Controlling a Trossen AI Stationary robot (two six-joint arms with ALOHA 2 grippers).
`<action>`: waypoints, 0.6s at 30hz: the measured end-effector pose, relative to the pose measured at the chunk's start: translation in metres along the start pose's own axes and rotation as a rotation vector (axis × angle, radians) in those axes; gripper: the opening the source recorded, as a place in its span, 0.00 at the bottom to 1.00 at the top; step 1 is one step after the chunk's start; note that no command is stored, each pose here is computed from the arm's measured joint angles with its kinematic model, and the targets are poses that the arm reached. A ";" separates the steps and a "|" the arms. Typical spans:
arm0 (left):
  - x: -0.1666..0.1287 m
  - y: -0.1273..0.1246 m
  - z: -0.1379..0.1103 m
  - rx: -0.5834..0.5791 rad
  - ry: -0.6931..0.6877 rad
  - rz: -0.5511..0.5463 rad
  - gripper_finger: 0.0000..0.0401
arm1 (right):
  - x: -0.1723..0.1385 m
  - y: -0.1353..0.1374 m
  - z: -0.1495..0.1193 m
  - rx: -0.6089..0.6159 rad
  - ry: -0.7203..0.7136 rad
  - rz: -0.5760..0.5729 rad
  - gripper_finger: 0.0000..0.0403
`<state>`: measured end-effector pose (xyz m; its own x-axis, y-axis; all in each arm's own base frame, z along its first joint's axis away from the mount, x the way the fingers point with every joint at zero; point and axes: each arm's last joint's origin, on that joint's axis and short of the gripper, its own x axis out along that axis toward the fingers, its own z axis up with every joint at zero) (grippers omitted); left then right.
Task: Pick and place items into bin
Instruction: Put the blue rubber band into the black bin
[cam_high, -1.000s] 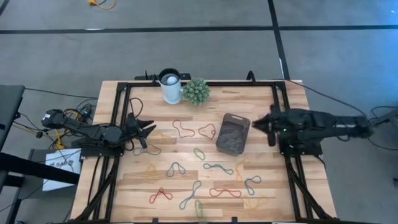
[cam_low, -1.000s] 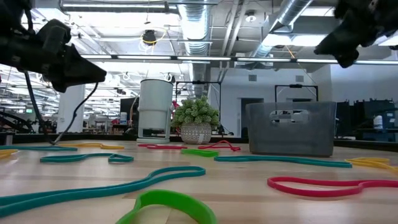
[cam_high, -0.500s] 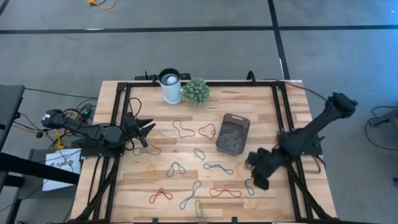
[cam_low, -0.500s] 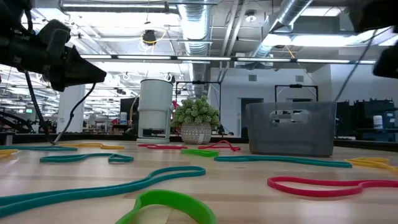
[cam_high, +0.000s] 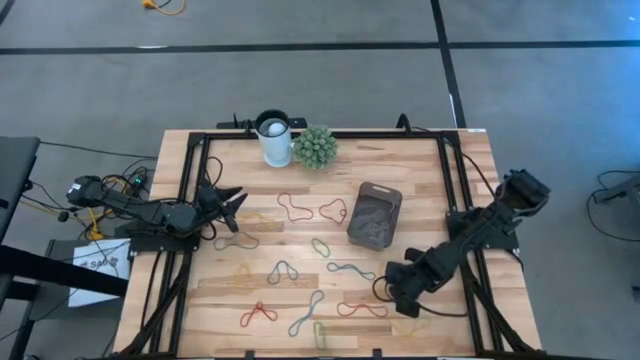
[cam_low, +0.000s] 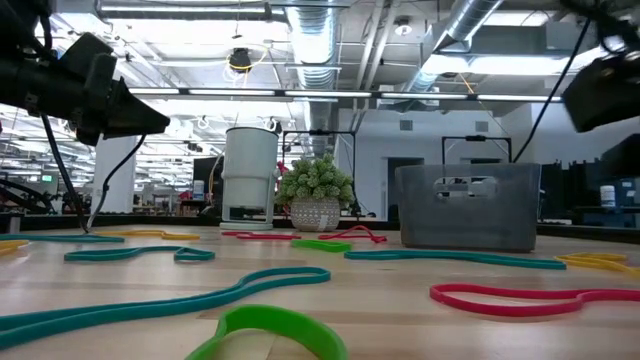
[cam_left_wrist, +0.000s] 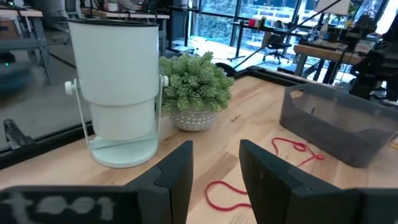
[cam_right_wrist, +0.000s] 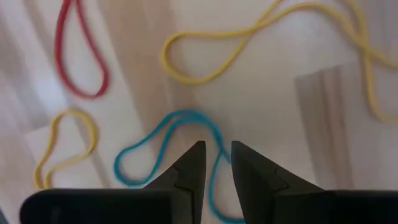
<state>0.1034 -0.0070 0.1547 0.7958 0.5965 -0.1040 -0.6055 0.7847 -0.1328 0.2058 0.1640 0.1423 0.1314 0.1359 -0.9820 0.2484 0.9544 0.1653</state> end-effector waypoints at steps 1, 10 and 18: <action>0.000 0.000 0.000 0.000 0.000 0.000 0.30 | 0.001 -0.001 0.002 0.008 0.002 -0.004 0.17; 0.000 0.000 0.000 0.001 0.000 0.000 0.30 | 0.014 -0.003 0.005 0.030 0.084 -0.013 0.17; 0.000 0.000 0.000 0.005 0.005 -0.007 0.30 | 0.004 -0.002 0.002 0.028 0.089 0.054 0.12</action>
<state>0.1035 -0.0072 0.1543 0.7998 0.5905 -0.1079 -0.6002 0.7895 -0.1284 0.2076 0.1626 0.1384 0.0595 0.2112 -0.9756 0.2705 0.9374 0.2194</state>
